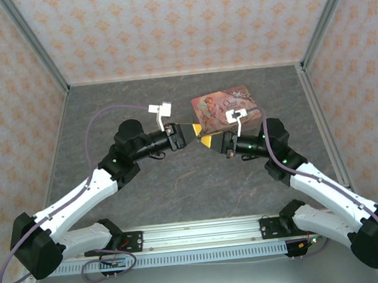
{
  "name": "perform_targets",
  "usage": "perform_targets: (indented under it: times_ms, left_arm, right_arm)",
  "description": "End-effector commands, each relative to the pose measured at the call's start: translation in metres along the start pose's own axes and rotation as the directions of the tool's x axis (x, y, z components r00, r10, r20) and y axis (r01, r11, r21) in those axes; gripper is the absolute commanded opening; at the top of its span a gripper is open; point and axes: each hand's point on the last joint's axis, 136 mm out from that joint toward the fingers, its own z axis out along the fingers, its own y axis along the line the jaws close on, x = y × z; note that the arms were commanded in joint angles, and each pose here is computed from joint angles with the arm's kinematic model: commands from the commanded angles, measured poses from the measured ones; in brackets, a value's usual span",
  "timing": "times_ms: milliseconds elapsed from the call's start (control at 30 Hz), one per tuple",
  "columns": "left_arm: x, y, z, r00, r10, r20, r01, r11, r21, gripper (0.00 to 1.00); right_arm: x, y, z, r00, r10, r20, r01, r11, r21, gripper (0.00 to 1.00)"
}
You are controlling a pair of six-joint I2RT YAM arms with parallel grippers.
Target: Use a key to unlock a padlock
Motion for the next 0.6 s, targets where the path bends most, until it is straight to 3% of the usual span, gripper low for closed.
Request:
perform_targets:
  times_ms: [0, 133, 467, 567]
  left_arm:
    - [-0.002, -0.017, 0.002, 0.999, 0.045, -0.02, -0.044, 0.998, 0.043, 0.5]
    - [-0.001, -0.016, 0.003, 0.999, 0.044, -0.025, -0.043, 0.998, 0.041, 0.44]
    - [-0.003, -0.012, 0.0, 0.999, 0.049, -0.007, -0.049, 0.999, 0.008, 0.05]
    - [-0.004, -0.012, -0.001, 0.999, 0.052, -0.002, -0.052, 0.999, 0.001, 0.0]
  right_arm:
    - [-0.016, 0.031, 0.0, 0.997, -0.077, 0.031, 0.079, 0.993, -0.085, 0.0]
    - [-0.018, 0.031, 0.001, 0.997, -0.077, 0.031, 0.079, 0.993, -0.086, 0.0]
    - [-0.014, 0.021, 0.0, 0.997, -0.07, 0.031, 0.071, 0.996, -0.044, 0.0]
    - [-0.014, 0.02, -0.006, 0.994, -0.092, 0.054, 0.093, 0.996, -0.016, 0.06]
